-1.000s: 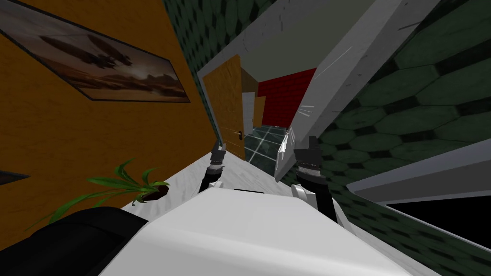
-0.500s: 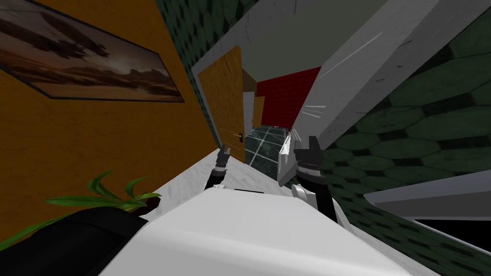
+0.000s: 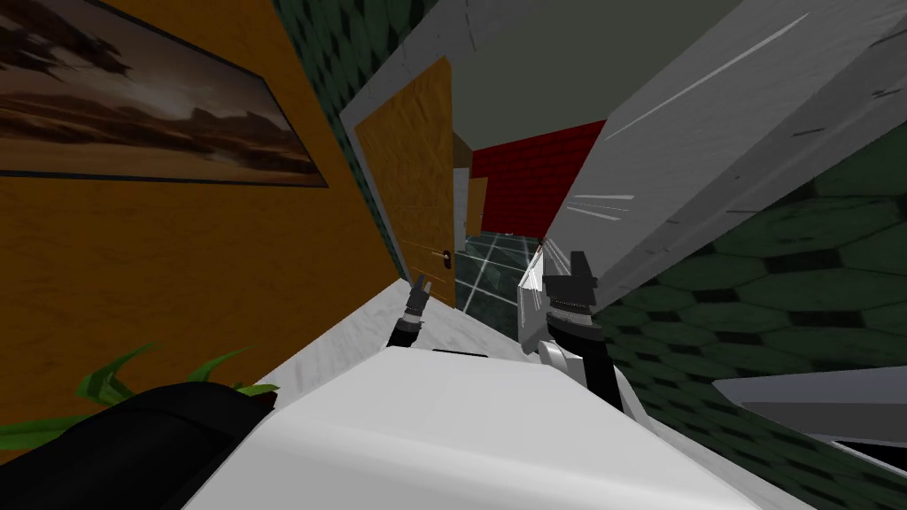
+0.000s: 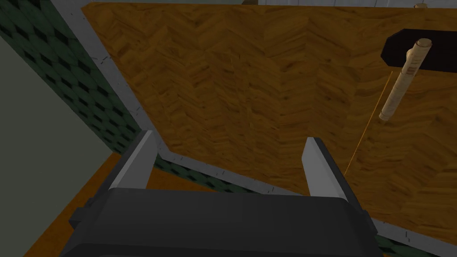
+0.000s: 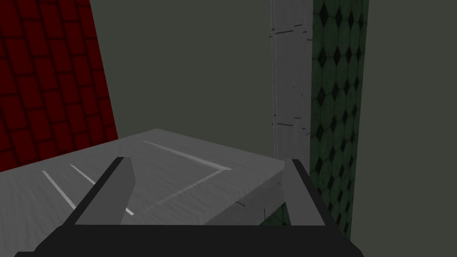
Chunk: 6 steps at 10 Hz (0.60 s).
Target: Push the door open
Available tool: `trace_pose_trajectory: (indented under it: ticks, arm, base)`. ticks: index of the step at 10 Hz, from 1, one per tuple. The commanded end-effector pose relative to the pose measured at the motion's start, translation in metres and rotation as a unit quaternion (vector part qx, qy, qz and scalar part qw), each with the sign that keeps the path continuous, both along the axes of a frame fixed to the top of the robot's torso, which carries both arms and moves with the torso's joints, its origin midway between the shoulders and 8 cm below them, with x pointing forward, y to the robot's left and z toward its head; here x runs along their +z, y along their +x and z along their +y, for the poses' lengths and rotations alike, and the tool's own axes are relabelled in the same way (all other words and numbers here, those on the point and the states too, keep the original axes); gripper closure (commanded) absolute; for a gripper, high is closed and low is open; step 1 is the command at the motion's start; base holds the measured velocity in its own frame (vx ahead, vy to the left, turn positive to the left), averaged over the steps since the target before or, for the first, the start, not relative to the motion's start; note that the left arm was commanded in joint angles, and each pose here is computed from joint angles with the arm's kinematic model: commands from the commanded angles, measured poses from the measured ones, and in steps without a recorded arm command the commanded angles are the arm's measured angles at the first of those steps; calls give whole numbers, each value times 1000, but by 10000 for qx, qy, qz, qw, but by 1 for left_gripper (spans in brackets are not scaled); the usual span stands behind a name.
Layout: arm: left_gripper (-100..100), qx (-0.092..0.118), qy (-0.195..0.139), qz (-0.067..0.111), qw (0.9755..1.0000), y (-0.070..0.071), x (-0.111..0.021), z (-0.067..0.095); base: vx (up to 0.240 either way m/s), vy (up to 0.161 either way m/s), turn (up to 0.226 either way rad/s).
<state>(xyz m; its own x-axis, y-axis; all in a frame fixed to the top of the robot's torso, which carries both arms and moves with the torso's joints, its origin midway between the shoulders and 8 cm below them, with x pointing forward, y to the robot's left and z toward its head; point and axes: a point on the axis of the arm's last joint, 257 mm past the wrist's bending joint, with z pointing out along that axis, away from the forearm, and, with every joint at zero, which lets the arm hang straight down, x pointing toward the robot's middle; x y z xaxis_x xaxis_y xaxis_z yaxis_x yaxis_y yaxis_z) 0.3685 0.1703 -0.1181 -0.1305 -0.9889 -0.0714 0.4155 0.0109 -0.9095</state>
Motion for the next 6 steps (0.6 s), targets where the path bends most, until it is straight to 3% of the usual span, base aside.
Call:
trace_pose_trajectory:
  ticks: [1, 6]
  arm:
    - [-100, -93, 7, 232, 9997, 1, -19, -10]
    - [-100, -354, 34, 883, 9955, -6, -72, -32]
  base:
    - [174, 119, -56]
    - [189, 142, -62]
